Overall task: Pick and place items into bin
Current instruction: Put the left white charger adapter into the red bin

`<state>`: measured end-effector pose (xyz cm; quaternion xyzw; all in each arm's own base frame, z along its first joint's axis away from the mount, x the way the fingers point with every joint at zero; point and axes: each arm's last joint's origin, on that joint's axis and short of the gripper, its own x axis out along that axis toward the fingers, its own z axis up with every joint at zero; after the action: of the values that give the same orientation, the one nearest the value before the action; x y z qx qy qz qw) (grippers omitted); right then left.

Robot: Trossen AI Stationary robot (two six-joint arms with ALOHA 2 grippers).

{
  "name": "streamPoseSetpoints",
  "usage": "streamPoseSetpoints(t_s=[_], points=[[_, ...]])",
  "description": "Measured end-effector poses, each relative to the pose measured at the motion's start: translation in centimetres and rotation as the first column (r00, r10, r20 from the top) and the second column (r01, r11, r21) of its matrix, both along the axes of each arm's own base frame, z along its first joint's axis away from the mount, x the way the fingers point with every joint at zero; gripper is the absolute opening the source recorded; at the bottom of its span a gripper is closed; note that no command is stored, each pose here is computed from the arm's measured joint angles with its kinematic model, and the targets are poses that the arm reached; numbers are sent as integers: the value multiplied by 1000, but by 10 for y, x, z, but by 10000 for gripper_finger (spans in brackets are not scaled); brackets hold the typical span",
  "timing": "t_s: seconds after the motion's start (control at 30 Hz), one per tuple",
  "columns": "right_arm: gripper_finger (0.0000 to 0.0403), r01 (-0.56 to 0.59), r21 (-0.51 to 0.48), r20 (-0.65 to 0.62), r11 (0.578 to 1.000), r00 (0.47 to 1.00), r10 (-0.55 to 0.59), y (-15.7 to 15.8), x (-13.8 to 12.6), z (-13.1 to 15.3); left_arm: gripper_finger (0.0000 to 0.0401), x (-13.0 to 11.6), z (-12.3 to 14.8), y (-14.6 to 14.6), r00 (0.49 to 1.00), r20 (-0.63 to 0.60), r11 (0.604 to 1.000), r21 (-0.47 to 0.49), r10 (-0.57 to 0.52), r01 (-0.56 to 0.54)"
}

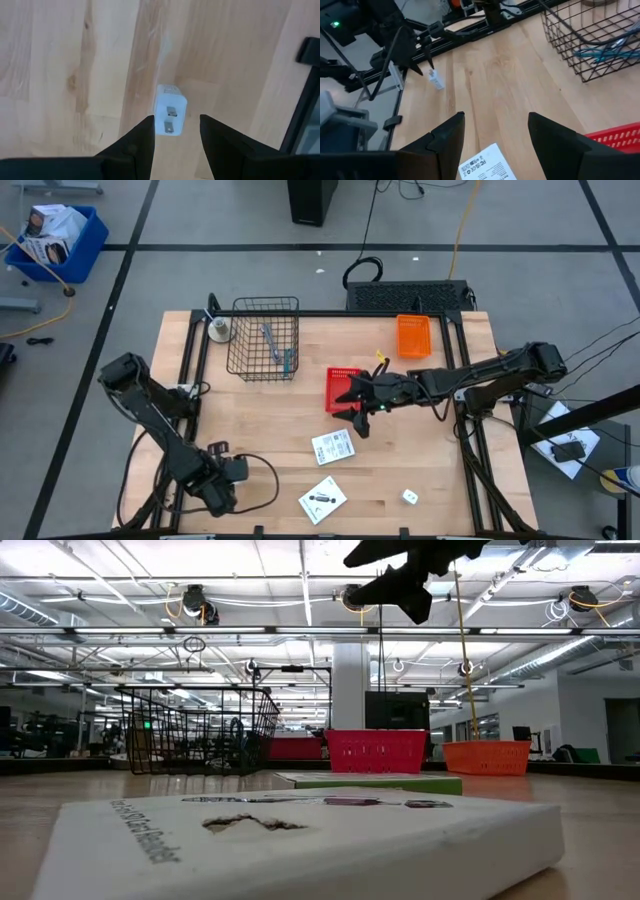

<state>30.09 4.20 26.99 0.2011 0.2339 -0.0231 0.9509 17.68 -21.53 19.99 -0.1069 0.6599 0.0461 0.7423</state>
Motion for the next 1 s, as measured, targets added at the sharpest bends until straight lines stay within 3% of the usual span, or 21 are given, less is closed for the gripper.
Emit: streamPoseSetpoints(t_s=[0.5,1.0], points=[[210,8,13,-1,1000,1000,-8,0,0,0,161,-5,-30,8,1000,20,1000,-4,12,-12],[210,9,13,2,1000,1000,-9,0,0,0,161,-4,-36,13,998,48,999,0,49,-49]])
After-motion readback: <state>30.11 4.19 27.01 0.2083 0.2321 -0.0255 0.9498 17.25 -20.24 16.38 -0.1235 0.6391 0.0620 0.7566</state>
